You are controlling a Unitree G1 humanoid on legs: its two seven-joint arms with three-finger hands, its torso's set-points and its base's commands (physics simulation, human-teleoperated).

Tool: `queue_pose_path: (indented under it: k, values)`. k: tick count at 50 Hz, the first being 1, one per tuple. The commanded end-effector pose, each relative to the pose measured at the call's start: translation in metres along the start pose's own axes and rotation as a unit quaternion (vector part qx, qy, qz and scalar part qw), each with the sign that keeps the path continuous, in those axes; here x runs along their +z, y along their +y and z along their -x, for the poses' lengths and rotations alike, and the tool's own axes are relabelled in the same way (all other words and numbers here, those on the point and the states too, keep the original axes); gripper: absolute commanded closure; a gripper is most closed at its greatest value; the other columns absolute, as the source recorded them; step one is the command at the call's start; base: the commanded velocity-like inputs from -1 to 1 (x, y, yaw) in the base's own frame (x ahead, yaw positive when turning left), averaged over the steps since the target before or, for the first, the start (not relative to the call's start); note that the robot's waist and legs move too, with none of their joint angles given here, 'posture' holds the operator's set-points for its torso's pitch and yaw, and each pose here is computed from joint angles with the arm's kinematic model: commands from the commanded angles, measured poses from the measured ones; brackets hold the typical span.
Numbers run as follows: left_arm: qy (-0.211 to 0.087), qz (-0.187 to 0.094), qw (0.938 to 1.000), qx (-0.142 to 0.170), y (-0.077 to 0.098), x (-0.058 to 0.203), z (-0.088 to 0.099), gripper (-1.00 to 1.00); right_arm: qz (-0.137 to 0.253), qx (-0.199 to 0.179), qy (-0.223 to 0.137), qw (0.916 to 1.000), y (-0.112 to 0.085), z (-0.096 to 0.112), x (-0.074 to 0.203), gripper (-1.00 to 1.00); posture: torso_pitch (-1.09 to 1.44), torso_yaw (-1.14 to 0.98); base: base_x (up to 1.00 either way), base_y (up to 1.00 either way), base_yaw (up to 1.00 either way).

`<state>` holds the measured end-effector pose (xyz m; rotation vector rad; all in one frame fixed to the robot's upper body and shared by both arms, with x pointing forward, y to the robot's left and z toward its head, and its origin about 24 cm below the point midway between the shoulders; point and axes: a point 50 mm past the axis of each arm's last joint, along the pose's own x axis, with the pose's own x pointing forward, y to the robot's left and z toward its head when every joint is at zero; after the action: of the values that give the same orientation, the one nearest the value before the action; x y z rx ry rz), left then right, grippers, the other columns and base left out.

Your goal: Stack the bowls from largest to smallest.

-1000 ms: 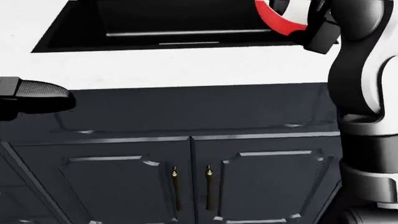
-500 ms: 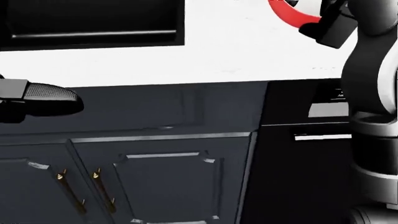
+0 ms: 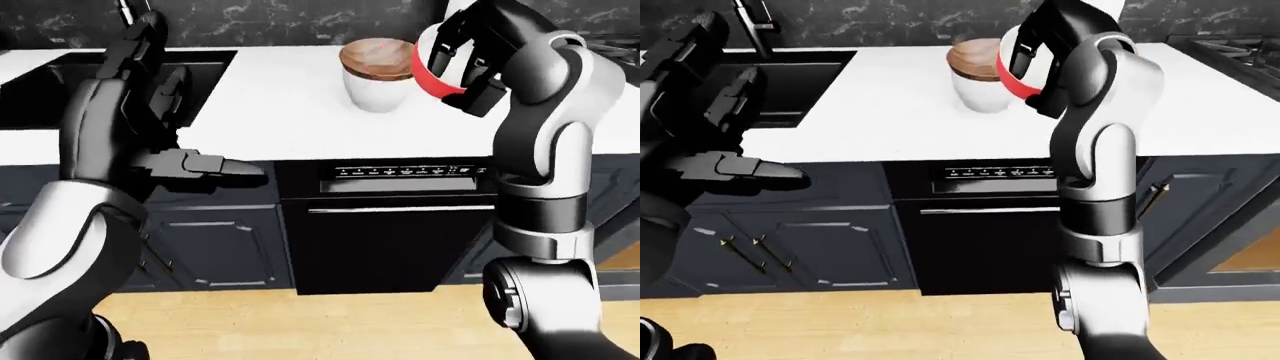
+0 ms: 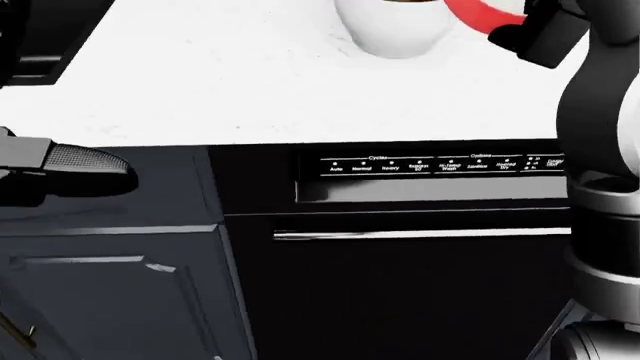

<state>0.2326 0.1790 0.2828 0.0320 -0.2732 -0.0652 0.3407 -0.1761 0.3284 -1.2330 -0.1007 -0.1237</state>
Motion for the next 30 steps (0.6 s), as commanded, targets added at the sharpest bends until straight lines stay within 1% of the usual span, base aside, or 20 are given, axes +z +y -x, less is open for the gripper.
queue_pose_path:
  k: [1,3,7,10,11,12,15,23,27,30]
  values:
    - [-0.044,0.000,0.9987,0.024,0.007,0.016,0.001,-1.00,0.008,-0.056,-0.041,0.9976,-0.023,0.009,0.020,0.99,0.00,0.00,0.00,-0.81,0.00]
    - [-0.045,0.000,0.9987,0.023,0.007,0.017,0.001,-1.00,0.006,-0.059,-0.043,0.9973,-0.026,0.011,0.023,0.99,0.00,0.00,0.00,-0.82,0.00]
    - [-0.044,0.000,0.9988,0.023,0.007,0.016,0.001,-1.00,0.006,-0.061,-0.046,0.9971,-0.027,0.012,0.024,0.99,0.00,0.00,0.00,-0.78,0.00]
    - [-0.045,0.000,0.9987,0.023,0.006,0.016,0.001,-1.00,0.011,-0.057,-0.048,0.9972,-0.023,0.012,0.024,0.99,0.00,0.00,0.00,-0.04,0.00]
    - [-0.045,0.000,0.9987,0.023,0.006,0.017,0.001,-1.00,0.001,-0.068,-0.055,0.9962,-0.026,0.012,0.025,1.00,0.00,0.00,0.00,0.00,0.00]
    - [-0.046,-0.001,0.9987,0.023,0.006,0.018,0.001,-1.00,-0.002,-0.071,-0.055,0.9959,-0.029,0.012,0.026,1.00,0.00,0.00,0.00,0.00,0.00]
    - [-0.047,-0.001,0.9986,0.024,0.006,0.018,0.000,-1.00,0.008,-0.070,-0.056,0.9960,-0.028,0.012,0.025,1.00,0.00,0.00,0.00,0.00,0.28]
    - [-0.046,-0.001,0.9987,0.024,0.009,0.019,0.001,-1.00,0.009,-0.067,-0.058,0.9960,-0.026,0.012,0.027,0.99,0.00,0.00,0.00,0.00,1.00]
    - [-0.049,-0.001,0.9985,0.022,0.008,0.023,0.000,-1.00,0.009,-0.069,-0.059,0.9959,-0.031,0.014,0.028,0.99,0.00,0.00,0.00,0.00,1.00]
    - [-0.049,-0.005,0.9986,0.018,0.005,0.025,-0.002,-1.00,0.005,-0.081,-0.058,0.9950,-0.038,0.016,0.028,1.00,0.00,0.00,0.00,0.06,0.00]
